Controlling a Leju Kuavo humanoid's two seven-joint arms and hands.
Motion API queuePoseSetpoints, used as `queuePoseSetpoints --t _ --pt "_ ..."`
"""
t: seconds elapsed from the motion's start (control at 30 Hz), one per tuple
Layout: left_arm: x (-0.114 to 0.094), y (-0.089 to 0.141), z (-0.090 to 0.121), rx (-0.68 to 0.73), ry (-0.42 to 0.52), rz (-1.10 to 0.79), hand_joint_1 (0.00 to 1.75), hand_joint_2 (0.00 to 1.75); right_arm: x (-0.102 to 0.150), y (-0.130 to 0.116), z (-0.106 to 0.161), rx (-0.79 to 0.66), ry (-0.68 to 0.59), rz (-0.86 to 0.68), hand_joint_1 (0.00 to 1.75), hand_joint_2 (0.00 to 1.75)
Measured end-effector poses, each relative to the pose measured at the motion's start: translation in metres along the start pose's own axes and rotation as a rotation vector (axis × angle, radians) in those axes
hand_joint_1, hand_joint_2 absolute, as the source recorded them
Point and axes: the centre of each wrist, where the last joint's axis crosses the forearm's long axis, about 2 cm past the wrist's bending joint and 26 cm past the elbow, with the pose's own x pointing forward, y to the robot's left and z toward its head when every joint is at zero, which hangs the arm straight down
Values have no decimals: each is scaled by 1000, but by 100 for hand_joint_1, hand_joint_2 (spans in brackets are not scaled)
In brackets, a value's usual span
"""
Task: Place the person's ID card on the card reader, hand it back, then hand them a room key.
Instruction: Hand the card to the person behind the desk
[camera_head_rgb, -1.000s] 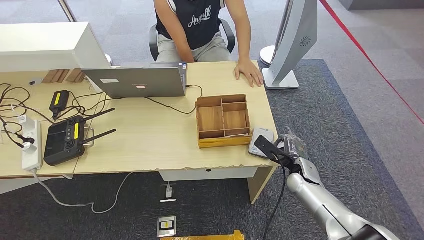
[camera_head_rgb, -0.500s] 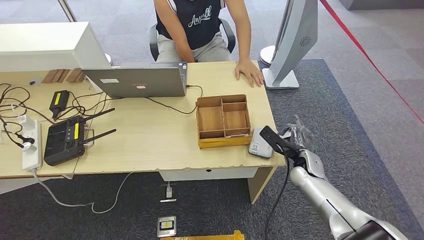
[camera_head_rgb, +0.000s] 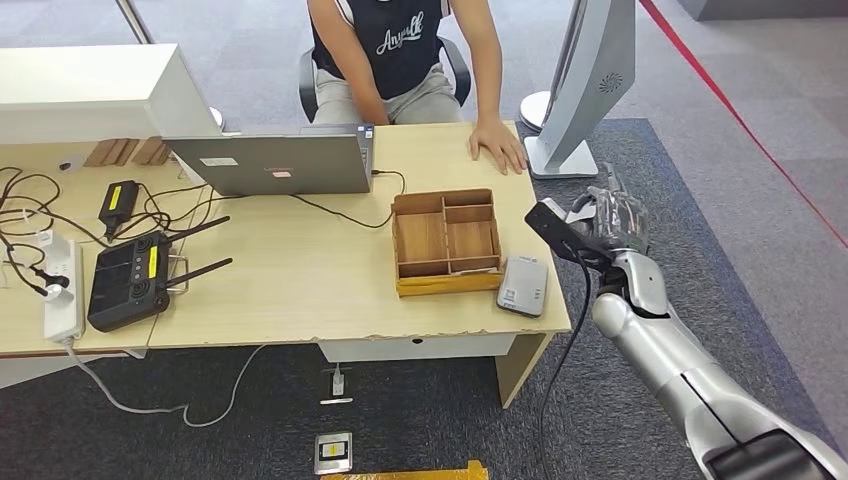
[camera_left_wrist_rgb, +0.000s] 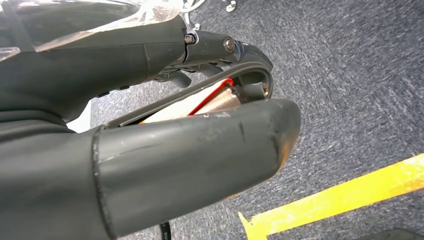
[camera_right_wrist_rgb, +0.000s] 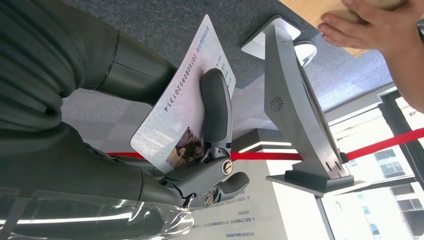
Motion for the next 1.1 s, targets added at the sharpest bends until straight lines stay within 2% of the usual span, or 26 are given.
queuePoseSetpoints --t 0.47,1.1 --pt "2 -1 1 -3 -5 -2 0 0 2 3 7 28 -40 -1 175 175" --pt "2 -1 1 -4 2 1 0 0 23 41 28 180 -106 7 175 175"
